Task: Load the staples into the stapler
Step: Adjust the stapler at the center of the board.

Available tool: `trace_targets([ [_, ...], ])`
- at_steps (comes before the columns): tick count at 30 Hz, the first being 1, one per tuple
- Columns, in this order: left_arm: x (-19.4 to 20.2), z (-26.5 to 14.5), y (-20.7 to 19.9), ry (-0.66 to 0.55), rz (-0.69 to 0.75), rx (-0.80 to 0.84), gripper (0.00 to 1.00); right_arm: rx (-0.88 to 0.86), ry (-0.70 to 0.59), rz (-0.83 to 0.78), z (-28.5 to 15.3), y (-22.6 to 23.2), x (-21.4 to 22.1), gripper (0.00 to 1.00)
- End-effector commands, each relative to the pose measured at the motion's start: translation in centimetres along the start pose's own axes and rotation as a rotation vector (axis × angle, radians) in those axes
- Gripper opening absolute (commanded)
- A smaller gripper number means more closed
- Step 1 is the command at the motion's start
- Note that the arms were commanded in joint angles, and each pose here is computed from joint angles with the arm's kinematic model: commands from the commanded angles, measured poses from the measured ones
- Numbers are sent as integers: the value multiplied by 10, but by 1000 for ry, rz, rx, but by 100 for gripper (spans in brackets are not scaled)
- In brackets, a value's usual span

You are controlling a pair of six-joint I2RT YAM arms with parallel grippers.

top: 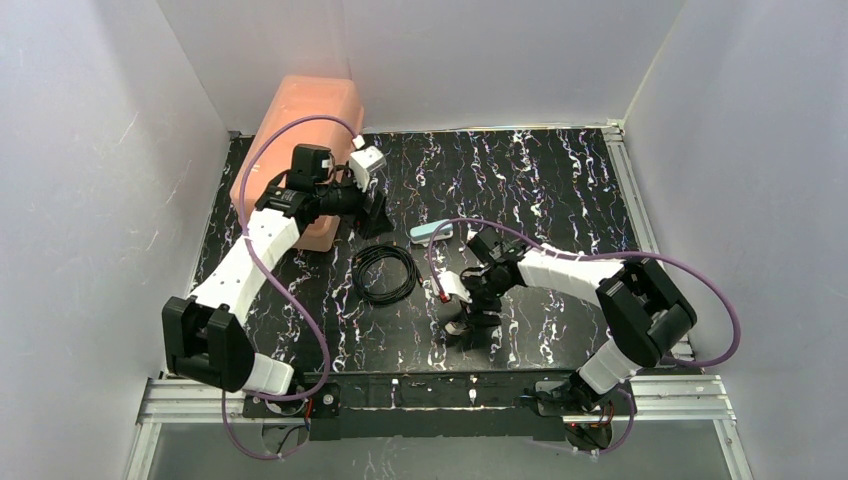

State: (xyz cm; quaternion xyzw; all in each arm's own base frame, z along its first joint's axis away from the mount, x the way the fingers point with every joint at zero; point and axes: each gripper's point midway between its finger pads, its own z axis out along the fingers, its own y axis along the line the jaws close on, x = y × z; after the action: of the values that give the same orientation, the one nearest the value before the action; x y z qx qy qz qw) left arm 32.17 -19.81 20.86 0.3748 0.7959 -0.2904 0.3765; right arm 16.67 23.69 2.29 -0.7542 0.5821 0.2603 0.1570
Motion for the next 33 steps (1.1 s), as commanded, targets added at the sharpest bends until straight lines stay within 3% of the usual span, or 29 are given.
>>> trace_targets([
  [1,-10,-16,-12,-43,-11,14,76,49,21,45,7,-4,5,67],
  [6,11,-13,-17,-19,-59,17,75,92,9,128,9,-8,4,47],
  [12,34,-7,-22,13,-106,33,74,126,-2,177,9,-9,3,36],
  [13,37,-7,-22,18,-102,34,74,125,-3,175,8,-9,2,36],
  [17,42,-9,-21,37,-77,32,74,113,15,102,3,-8,3,60],
  [19,44,-9,-21,44,-65,26,74,97,20,70,0,-7,1,66],
  [28,56,-13,-21,78,-9,22,75,93,45,70,-36,7,-12,75],
  [33,63,-9,-22,93,-14,37,75,32,-19,75,-47,31,-26,81],
])
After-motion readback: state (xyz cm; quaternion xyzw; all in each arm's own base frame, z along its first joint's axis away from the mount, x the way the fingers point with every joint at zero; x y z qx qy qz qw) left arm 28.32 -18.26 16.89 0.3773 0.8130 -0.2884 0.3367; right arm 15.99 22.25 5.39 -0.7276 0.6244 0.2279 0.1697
